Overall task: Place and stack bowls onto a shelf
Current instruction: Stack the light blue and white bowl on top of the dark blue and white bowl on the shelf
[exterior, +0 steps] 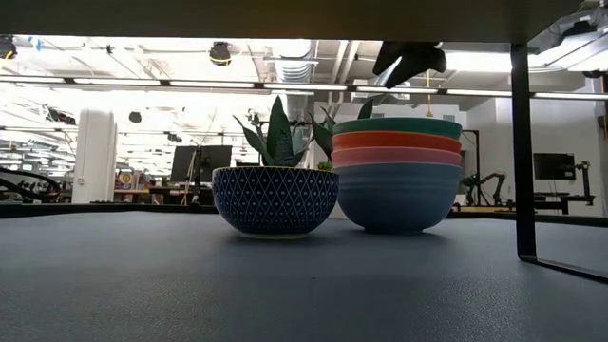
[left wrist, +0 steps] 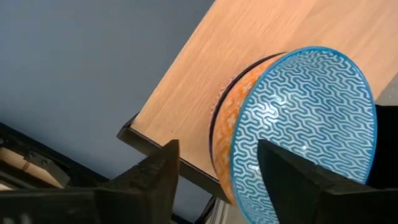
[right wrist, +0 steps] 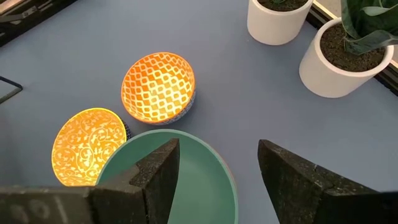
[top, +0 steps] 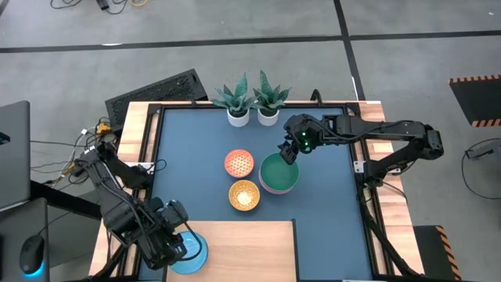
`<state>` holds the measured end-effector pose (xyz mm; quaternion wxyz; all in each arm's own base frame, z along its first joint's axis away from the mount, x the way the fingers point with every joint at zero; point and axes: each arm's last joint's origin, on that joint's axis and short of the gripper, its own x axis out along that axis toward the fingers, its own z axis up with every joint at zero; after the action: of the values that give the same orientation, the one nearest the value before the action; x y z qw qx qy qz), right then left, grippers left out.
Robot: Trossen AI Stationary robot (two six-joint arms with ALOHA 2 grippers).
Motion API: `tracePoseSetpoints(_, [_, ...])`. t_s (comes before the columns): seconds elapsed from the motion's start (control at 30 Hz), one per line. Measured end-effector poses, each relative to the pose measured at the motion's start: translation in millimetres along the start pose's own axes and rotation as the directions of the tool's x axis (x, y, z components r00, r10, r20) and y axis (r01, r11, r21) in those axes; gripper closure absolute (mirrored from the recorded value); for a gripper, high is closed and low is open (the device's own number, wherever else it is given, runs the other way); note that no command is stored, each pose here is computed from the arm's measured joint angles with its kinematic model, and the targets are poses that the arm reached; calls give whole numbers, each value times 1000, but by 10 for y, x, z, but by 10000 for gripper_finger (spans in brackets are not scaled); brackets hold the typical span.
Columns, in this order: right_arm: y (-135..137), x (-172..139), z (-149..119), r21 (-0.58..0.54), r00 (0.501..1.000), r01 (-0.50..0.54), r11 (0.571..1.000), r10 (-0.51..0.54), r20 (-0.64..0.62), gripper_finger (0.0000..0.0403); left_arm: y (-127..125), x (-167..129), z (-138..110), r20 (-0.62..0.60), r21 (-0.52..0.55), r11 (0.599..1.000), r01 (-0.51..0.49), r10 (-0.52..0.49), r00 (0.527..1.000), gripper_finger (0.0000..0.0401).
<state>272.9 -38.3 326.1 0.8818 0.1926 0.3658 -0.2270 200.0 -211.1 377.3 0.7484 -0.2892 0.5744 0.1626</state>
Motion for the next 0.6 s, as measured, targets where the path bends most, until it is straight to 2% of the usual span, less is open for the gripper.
tracePoseSetpoints(0.17, [0, 0, 0, -14, 1000, 0, 1000, 0, 0, 159, 76, -116, 10, 3, -49, 998, 31, -31, 1000, 180])
tracePoseSetpoints(0.33, [-1, 0, 0, -19, 1000, 0, 1000, 0, 0, 159, 159, -291, -17, 42, -86, 990, 110, -106, 993, 198])
tracePoseSetpoints(0.47, [-1, 0, 0, -22, 1000, 0, 1000, 0, 0, 159, 131, -380, -46, 156, -42, 979, 198, -189, 969, 264])
tracePoseSetpoints(0.6, [-1, 0, 0, -22, 1000, 0, 1000, 0, -1, 159, 126, -342, -111, 193, -41, 980, 196, -185, 964, 372])
